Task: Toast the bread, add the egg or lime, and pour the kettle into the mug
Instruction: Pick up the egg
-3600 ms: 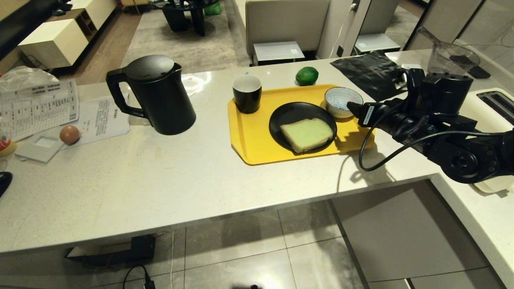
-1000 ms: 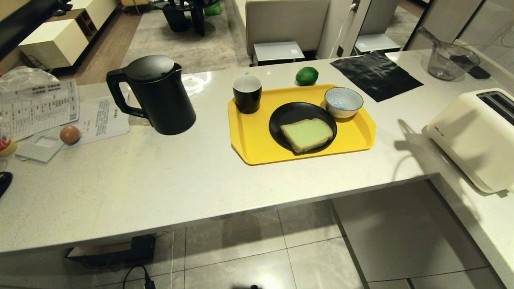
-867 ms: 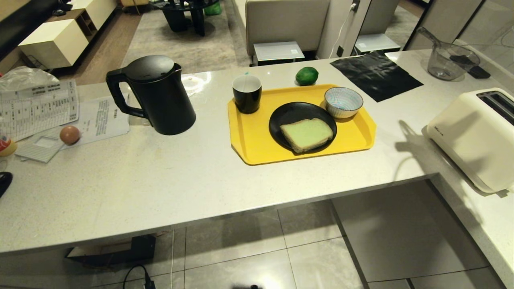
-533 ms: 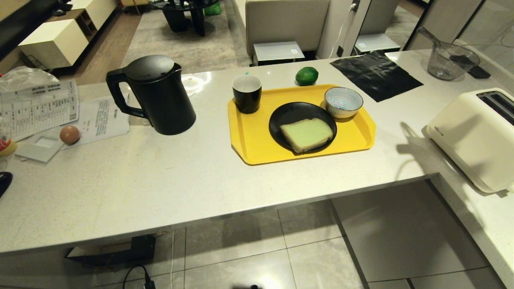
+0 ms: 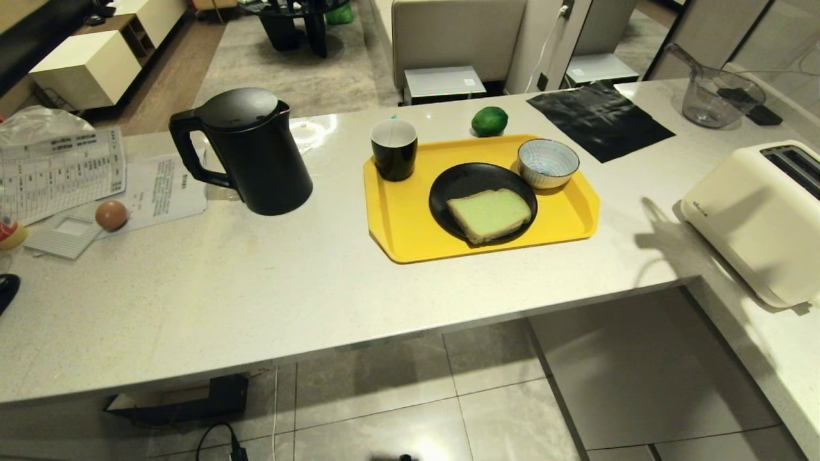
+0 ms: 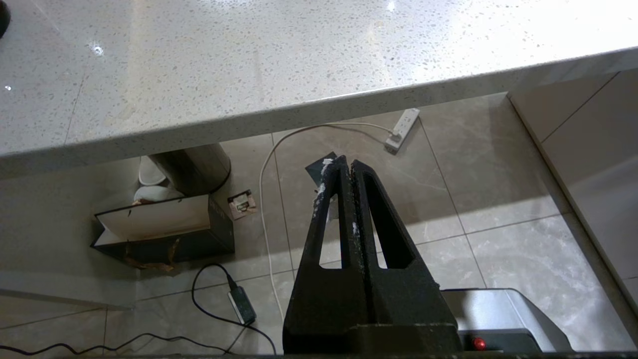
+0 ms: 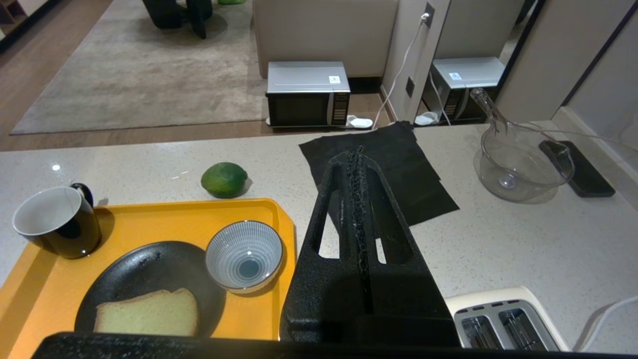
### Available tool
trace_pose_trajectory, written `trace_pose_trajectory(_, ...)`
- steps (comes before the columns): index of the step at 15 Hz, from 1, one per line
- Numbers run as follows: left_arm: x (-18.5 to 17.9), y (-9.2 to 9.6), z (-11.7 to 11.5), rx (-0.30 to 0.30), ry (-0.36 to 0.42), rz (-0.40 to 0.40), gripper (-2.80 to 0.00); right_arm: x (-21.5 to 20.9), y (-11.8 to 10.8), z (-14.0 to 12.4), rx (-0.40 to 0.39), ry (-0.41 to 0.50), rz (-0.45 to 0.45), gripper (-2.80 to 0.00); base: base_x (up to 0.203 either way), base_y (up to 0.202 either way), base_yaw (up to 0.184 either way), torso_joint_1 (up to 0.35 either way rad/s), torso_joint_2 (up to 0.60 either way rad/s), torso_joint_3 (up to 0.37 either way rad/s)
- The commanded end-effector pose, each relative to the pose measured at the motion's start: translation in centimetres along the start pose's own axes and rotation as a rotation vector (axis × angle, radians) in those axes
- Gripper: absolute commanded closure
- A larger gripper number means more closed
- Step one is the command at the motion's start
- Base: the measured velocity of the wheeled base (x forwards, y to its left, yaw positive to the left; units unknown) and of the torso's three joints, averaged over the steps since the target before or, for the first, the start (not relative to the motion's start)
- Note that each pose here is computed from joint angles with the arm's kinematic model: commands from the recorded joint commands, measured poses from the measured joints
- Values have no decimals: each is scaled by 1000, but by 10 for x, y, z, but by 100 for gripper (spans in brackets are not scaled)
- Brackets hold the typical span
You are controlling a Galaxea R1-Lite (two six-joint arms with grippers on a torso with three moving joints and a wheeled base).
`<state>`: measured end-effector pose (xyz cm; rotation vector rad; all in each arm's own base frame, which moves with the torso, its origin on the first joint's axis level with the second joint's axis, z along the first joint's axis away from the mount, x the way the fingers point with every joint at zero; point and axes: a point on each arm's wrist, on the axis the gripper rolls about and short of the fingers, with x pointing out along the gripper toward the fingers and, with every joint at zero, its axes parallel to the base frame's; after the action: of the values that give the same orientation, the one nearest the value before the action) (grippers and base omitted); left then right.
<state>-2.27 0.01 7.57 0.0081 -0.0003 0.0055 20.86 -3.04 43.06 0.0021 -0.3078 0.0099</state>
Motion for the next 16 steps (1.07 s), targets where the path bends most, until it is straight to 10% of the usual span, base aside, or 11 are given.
trace_pose_trajectory(1,0,0,0,0,-5,1,0,0,0,0,0,-2,0,0,0,0,0,0,0,0)
trace_pose_trajectory(16,0,0,1,-2,-6,1,0,-4,1,2,1,-6,9,0,0,0,0,0,0,0)
